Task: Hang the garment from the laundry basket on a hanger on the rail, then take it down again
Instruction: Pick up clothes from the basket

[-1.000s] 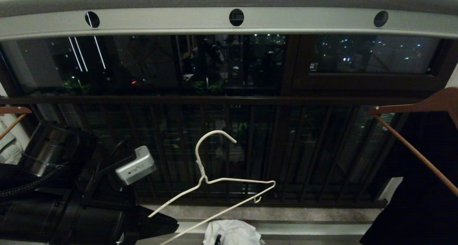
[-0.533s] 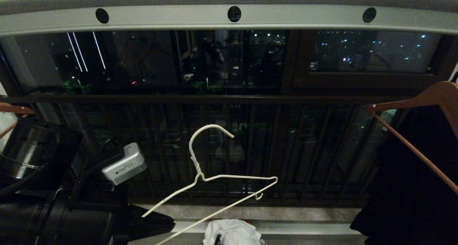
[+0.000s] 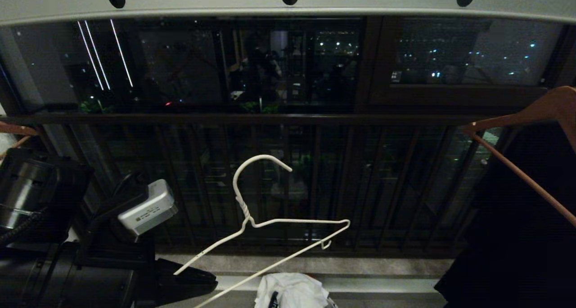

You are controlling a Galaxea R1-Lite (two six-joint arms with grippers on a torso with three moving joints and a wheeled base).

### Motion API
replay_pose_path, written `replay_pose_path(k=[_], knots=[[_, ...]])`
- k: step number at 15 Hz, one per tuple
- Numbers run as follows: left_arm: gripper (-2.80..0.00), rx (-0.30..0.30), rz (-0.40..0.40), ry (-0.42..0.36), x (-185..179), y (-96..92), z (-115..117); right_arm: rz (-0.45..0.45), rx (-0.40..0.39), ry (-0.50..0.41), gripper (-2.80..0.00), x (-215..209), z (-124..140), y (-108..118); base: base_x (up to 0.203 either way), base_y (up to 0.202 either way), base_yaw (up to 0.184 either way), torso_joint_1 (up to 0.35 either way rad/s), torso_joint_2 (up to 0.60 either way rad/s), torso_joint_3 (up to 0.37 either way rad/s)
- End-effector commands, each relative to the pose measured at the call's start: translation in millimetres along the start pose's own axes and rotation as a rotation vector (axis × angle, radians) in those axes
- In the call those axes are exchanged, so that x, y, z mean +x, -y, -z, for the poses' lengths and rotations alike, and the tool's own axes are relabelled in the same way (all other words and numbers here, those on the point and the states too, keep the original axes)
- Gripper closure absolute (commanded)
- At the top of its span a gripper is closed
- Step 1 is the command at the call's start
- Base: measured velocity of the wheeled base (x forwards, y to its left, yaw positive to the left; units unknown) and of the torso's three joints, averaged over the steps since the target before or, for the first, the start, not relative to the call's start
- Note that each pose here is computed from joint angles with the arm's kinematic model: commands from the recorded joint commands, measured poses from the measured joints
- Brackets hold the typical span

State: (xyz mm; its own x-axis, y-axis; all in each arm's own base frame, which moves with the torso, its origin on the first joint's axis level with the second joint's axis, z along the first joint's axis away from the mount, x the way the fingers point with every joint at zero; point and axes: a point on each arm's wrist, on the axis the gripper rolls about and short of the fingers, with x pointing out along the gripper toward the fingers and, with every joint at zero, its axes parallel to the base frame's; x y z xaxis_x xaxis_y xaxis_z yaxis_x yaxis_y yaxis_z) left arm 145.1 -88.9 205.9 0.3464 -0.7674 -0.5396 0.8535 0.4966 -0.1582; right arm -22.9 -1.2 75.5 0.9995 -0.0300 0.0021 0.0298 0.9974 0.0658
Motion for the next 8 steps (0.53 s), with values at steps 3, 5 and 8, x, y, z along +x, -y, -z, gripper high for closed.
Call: replay_pose_path(k=[3, 5, 8], knots=[[0.0, 0.002, 0.003, 0.0, 0.9, -0.3, 0.7, 0.0, 0.0, -0.001, 0.0, 0.1, -0.1, 0.0, 0.0, 0.0, 0.0, -0.144, 0.31, 0.162], [0.0, 0.001, 0.003, -0.001, 1.1, -0.3, 1.1, 0.0, 0.0, -0.001, 0.0, 0.1, -0.1, 0.0, 0.0, 0.0, 0.0, -0.146, 0.32, 0.168], [0.0, 0.009, 0.008, -0.005, 2.7, 0.4, 3.5, 0.0, -0.001, -0.001, 0.0, 0.1, -0.1, 0.0, 0.0, 0.0, 0.0, -0.14, 0.31, 0.166]])
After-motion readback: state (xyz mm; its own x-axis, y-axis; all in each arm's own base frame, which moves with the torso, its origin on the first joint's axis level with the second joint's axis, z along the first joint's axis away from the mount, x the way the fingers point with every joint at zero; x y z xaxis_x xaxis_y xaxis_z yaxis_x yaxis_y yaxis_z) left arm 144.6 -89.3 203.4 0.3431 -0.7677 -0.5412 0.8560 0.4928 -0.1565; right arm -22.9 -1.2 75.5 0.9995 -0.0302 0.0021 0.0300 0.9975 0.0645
